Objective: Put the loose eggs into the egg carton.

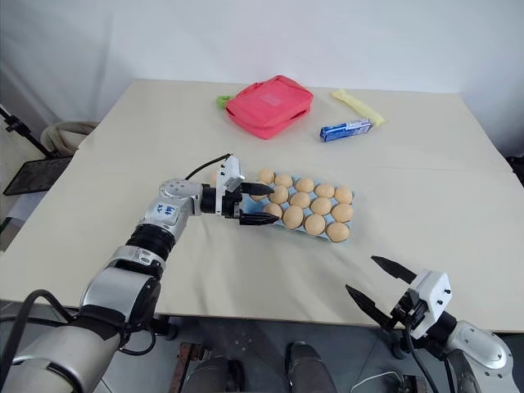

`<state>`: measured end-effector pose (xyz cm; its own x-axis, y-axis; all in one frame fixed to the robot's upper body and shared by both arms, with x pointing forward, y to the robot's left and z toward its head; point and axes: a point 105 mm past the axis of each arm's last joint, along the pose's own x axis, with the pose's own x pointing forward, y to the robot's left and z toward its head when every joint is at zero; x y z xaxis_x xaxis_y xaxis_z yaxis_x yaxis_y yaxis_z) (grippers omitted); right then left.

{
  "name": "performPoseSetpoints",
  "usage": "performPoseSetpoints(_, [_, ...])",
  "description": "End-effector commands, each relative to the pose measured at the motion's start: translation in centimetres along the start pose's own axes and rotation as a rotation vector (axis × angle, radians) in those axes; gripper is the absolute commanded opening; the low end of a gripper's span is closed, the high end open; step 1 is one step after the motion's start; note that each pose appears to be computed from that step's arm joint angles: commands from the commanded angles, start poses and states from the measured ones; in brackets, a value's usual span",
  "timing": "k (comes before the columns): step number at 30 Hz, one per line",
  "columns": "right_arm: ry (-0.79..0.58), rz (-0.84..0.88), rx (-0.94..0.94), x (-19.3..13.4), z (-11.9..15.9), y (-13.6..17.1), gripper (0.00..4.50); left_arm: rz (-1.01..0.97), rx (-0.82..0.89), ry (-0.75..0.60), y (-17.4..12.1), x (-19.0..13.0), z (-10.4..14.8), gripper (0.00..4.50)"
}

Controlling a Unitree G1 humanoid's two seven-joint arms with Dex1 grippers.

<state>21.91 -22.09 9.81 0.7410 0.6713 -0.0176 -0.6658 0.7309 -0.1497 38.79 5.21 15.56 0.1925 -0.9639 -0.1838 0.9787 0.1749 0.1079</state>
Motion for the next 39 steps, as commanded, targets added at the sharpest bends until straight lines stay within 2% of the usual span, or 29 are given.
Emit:
performPoseSetpoints(1, [-0.034,-0.001,-0.044,-0.1,1.3,-0.5,4.5,0.097,0.075,-0.106,1.3,-2.0,3.1,4.47])
performPoseSetpoints(3, [-0.035,0.01,-0.042,0.1,1.5,-0.5,4.5,0.178,0.096,-0.149,2.0,-3.9,4.0,4.47])
performPoseSetpoints(7, [-0.05,0.027,-0.037,0.3,1.8,-0.7,4.5,0.335,0.106,-0.167,2.9,-7.1,4.0,4.47])
performPoseSetpoints(11, [-0.054,0.035,-0.052,0.3,2.0,-1.6,4.5,0.61,0.108,-0.257,3.2,-11.8,4.0,4.47])
performPoseSetpoints(14, [-0.062,0.031,-0.067,0.2,2.4,-2.5,4.5,0.778,0.083,-0.298,2.5,-14.4,3.1,4.47])
performPoseSetpoints(20, [-0.072,0.033,-0.087,0.0,2.9,-3.9,4.5,0.996,0.001,-0.285,-0.1,-18.1,-0.1,4.47])
performPoseSetpoints(25, [-0.101,0.036,-0.108,0.1,3.7,-4.9,4.5,1.085,-0.059,-0.27,-1.9,-19.5,-2.5,4.47])
performPoseSetpoints(30, [-0.102,0.053,-0.122,1.1,4.4,-5.1,4.5,1.107,-0.126,-0.273,-3.1,-19.5,-3.8,4.47])
performPoseSetpoints(36, [-0.106,0.063,-0.129,2.0,5.1,-4.7,4.5,1.11,-0.177,-0.273,-3.3,-19.2,-4.5,4.47])
performPoseSetpoints(39, [-0.111,0.065,-0.132,2.4,5.5,-4.5,4.5,1.089,-0.17,-0.28,-2.4,-18.5,-4.0,4.47])
